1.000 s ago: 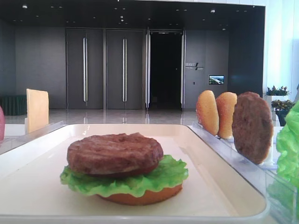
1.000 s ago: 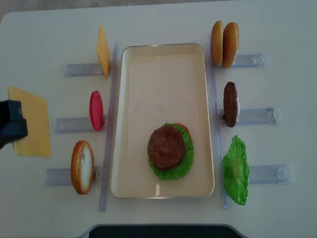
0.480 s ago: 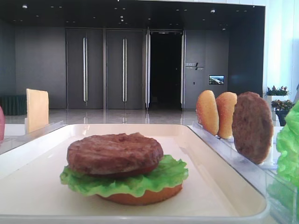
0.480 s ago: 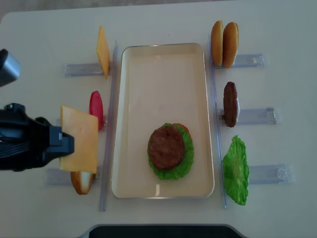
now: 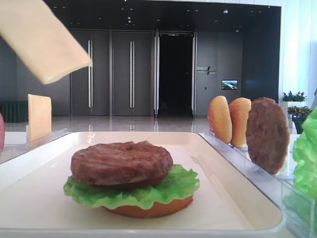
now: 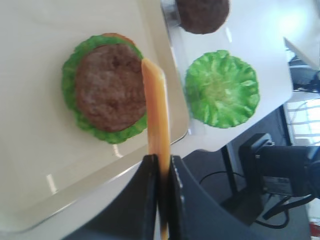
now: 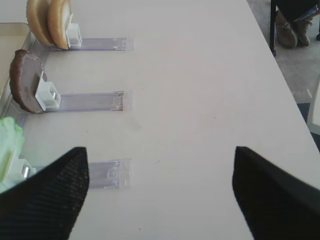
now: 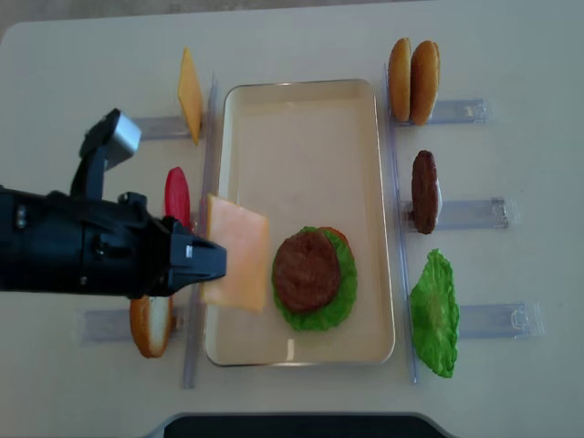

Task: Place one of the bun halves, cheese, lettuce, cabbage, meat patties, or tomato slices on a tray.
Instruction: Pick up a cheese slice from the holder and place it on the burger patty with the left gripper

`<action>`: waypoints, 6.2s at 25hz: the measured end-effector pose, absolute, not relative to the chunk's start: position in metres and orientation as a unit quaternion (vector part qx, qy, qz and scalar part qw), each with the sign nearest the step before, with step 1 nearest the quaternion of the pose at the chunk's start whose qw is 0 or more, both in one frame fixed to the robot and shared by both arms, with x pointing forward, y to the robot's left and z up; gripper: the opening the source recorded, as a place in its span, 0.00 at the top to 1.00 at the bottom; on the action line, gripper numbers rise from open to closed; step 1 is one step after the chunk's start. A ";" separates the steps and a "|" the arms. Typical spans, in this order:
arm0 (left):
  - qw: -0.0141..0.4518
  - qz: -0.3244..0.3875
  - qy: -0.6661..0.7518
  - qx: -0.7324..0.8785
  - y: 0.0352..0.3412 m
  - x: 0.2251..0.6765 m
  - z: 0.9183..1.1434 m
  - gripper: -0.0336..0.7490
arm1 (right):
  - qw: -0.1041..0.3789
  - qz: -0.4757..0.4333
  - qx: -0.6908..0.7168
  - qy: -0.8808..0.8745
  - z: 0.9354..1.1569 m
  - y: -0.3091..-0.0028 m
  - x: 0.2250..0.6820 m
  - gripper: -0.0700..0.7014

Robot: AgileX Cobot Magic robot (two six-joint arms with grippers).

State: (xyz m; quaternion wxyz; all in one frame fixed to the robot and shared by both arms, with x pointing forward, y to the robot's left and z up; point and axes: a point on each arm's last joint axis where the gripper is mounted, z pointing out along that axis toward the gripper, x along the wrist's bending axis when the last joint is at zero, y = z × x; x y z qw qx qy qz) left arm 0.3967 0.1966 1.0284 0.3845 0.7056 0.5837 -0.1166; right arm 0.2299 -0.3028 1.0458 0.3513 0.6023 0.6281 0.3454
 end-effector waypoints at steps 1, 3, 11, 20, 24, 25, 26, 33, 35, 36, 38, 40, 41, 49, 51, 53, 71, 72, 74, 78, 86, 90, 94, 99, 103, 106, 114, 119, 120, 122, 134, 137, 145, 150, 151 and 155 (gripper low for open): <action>0.396 -0.132 0.583 0.698 0.195 0.399 1.025 0.93 | 0.351 0.345 0.602 0.628 1.046 -0.303 0.230 0.15; 0.415 -0.149 0.574 0.690 0.195 0.404 1.015 0.93 | 0.351 0.345 0.602 0.628 1.046 -0.303 0.230 0.15; 0.455 -0.218 0.499 0.704 0.197 0.402 0.994 0.93 | 0.351 0.345 0.602 0.628 1.046 -0.303 0.230 0.15; 0.492 -0.275 0.447 0.694 0.189 0.406 0.991 0.93 | 0.351 0.345 0.602 0.628 1.046 -0.303 0.230 0.15; 0.491 -0.286 0.464 0.680 0.188 0.409 0.988 0.93 | 0.351 0.345 0.602 0.628 1.046 -0.303 0.230 0.15; 0.491 -0.291 0.473 0.671 0.188 0.410 0.987 0.93 | 0.351 0.345 0.602 0.628 1.046 -0.303 0.230 0.15; 0.486 -0.295 0.485 0.664 0.188 0.411 0.984 0.93 | 0.351 0.345 0.602 0.628 1.046 -0.303 0.230 0.15; 0.462 -0.279 0.592 0.599 0.194 0.415 0.956 0.93 | 0.351 0.345 0.602 0.628 1.046 -0.303 0.230 0.15; 0.459 -0.281 0.606 0.586 0.195 0.414 0.951 0.93 | 0.351 0.345 0.602 0.628 1.046 -0.303 0.230 0.15; 0.459 -0.280 0.609 0.583 0.195 0.414 0.949 0.93 | 0.351 0.345 0.602 0.628 1.046 -0.303 0.230 0.15; 0.464 -0.280 0.613 0.575 0.195 0.414 0.949 0.93 | 0.351 0.345 0.602 0.628 1.046 -0.303 0.230 0.15; 0.466 -0.279 0.614 0.572 0.195 0.414 0.949 0.93 | 0.351 0.345 0.602 0.628 1.046 -0.303 0.230 0.15; 0.466 -0.279 0.615 0.572 0.195 0.415 0.949 0.93 | 0.351 0.345 0.602 0.628 1.046 -0.303 0.230 0.15; 0.444 -0.275 0.606 0.600 0.182 0.407 0.945 0.93 | 0.351 0.345 0.602 0.628 1.046 -0.303 0.230 0.15; 0.437 -0.268 0.607 0.607 0.180 0.406 0.943 0.93 | 0.351 0.345 0.602 0.628 1.046 -0.303 0.230 0.15; 0.434 -0.261 0.611 0.608 0.180 0.407 0.942 0.93 | 0.351 0.345 0.602 0.628 1.046 -0.303 0.230 0.15; 0.413 -0.277 0.628 0.598 0.179 0.409 0.931 0.93 | 0.351 0.346 0.602 0.628 1.046 -0.303 0.230 0.15; 0.414 -0.278 0.627 0.598 0.179 0.409 0.931 0.93 | 0.351 0.346 0.602 0.628 1.046 -0.303 0.230 0.15; 0.414 -0.279 0.626 0.599 0.179 0.409 0.931 0.93 | 0.351 0.346 0.602 0.628 1.046 -0.303 0.230 0.15; 0.421 -0.275 0.622 0.600 0.178 0.413 0.934 0.93 | 0.351 0.346 0.602 0.628 1.046 -0.303 0.230 0.15; 0.433 -0.275 0.613 0.601 0.175 0.419 0.941 0.93 | 0.351 0.346 0.602 0.628 1.046 -0.303 0.230 0.15; 0.433 -0.277 0.612 0.601 0.175 0.419 0.941 0.93 | 0.351 0.346 0.602 0.628 1.046 -0.303 0.230 0.15; 0.426 -0.287 0.594 0.620 0.165 0.412 0.941 0.93 | 0.351 0.346 0.602 0.628 1.046 -0.303 0.230 0.15; 0.416 -0.275 0.594 0.632 0.161 0.410 0.938 0.93 | 0.351 0.346 0.602 0.628 1.046 -0.303 0.230 0.15; 0.413 -0.269 0.598 0.632 0.162 0.411 0.937 0.93 | 0.351 0.346 0.602 0.628 1.046 -0.303 0.230 0.15; 0.419 -0.263 0.595 0.633 0.161 0.415 0.940 0.93 | 0.351 0.346 0.602 0.628 1.046 -0.303 0.230 0.15; 0.443 -0.244 0.592 0.628 0.155 0.433 0.955 0.93 | 0.351 0.346 0.602 0.628 1.046 -0.303 0.230 0.15; 0.433 -0.251 0.604 0.620 0.155 0.434 0.951 0.93 | 0.351 0.346 0.602 0.628 1.046 -0.303 0.230 0.15; 0.430 -0.256 0.606 0.619 0.155 0.435 0.949 0.93 | 0.351 0.346 0.602 0.628 1.046 -0.303 0.230 0.15; 0.418 -0.273 0.610 0.615 0.153 0.435 0.942 0.93 | 0.351 0.346 0.602 0.628 1.046 -0.303 0.230 0.15; 0.402 -0.306 0.600 0.620 0.148 0.435 0.928 0.93 | 0.351 0.346 0.602 0.628 1.046 -0.303 0.230 0.15; 0.401 -0.303 0.601 0.621 0.149 0.436 0.927 0.93 | 0.351 0.346 0.602 0.628 1.046 -0.303 0.230 0.15; 0.443 -0.249 0.589 0.628 0.154 0.434 0.955 0.93 | 0.351 0.346 0.602 0.628 1.046 -0.303 0.230 0.15; 0.438 -0.249 0.600 0.622 0.155 0.435 0.953 0.93 | 0.351 0.346 0.602 0.628 1.046 -0.303 0.230 0.15; 0.435 -0.250 0.603 0.621 0.155 0.435 0.951 0.93 | 0.351 0.346 0.602 0.628 1.046 -0.303 0.230 0.15; 0.430 -0.252 0.606 0.620 0.154 0.436 0.949 0.93 | 0.351 0.346 0.602 0.628 1.046 -0.303 0.230 0.15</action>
